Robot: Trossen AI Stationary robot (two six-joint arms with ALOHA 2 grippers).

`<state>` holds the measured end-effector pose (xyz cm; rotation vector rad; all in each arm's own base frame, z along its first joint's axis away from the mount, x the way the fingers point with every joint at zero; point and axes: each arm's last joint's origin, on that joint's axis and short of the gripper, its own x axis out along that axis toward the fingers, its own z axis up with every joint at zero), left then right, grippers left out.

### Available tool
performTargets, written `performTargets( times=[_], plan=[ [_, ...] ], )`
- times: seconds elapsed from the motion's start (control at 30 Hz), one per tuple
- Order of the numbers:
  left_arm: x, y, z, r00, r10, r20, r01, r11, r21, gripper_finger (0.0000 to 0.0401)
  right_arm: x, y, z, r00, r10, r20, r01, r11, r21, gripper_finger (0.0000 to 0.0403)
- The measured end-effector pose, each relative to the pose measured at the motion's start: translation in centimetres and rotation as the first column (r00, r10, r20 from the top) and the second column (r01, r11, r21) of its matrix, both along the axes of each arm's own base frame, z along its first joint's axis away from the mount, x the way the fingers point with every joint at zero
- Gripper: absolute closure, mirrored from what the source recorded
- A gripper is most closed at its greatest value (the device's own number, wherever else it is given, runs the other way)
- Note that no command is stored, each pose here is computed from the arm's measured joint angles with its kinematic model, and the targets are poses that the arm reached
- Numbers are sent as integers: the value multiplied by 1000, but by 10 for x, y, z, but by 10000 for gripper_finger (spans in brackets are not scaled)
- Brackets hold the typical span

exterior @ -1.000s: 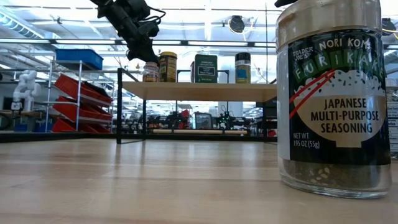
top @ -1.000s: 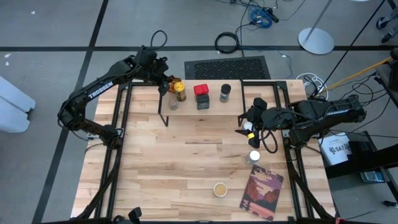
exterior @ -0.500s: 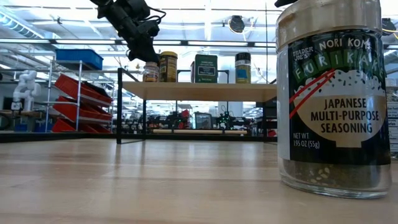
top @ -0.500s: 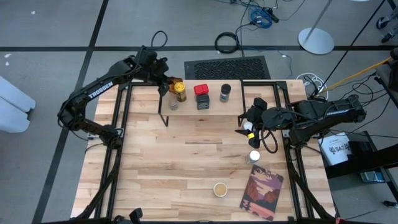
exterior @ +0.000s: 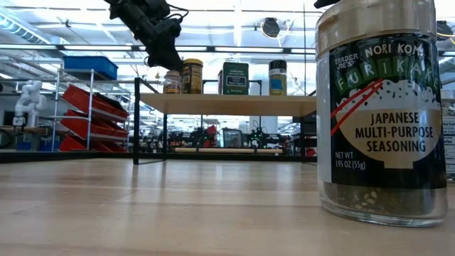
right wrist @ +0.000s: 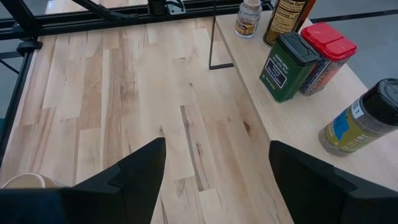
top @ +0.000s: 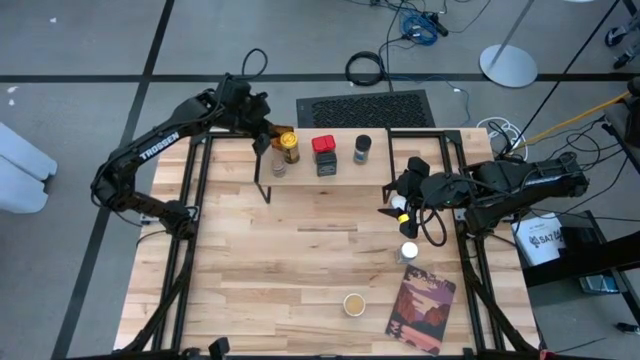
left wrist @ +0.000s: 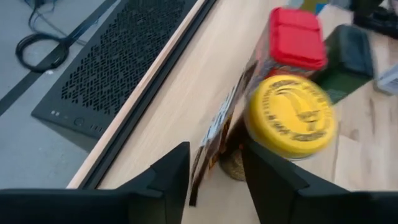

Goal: Shelf spices
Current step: Put the orange seasoning packet on the shelf, then put the white spice bottle on the shelf

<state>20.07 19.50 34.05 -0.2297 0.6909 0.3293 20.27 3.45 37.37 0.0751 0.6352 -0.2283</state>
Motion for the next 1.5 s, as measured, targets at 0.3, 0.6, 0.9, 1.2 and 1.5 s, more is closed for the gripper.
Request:
performTargets(
  times=[0.3, 0.6, 0.9, 1.2, 1.5],
  plan=[
    [-7, -8, 11, 999, -7, 35, 6, 999, 31, 210, 0, 0, 0, 1000, 5, -2, -5, 1000, -6, 129],
    [-8, -7, 14, 1000, 20, 22, -21, 996, 82, 206, 0, 0, 0, 1000, 5, -3, -5, 1000, -7, 129],
    [-6, -5, 17, 998, 15, 53, -21, 993, 112, 206, 0, 0, 0, 1000, 4, -3, -4, 1000, -7, 129],
    [-8, -7, 21, 997, 2, 77, -12, 991, 130, 206, 0, 0, 0, 1000, 6, -4, -6, 1000, -10, 129],
    [-13, -13, 33, 991, -12, 131, -11, 985, 173, 206, 0, 0, 0, 1000, 6, -4, -6, 1000, -10, 129]
  ],
)
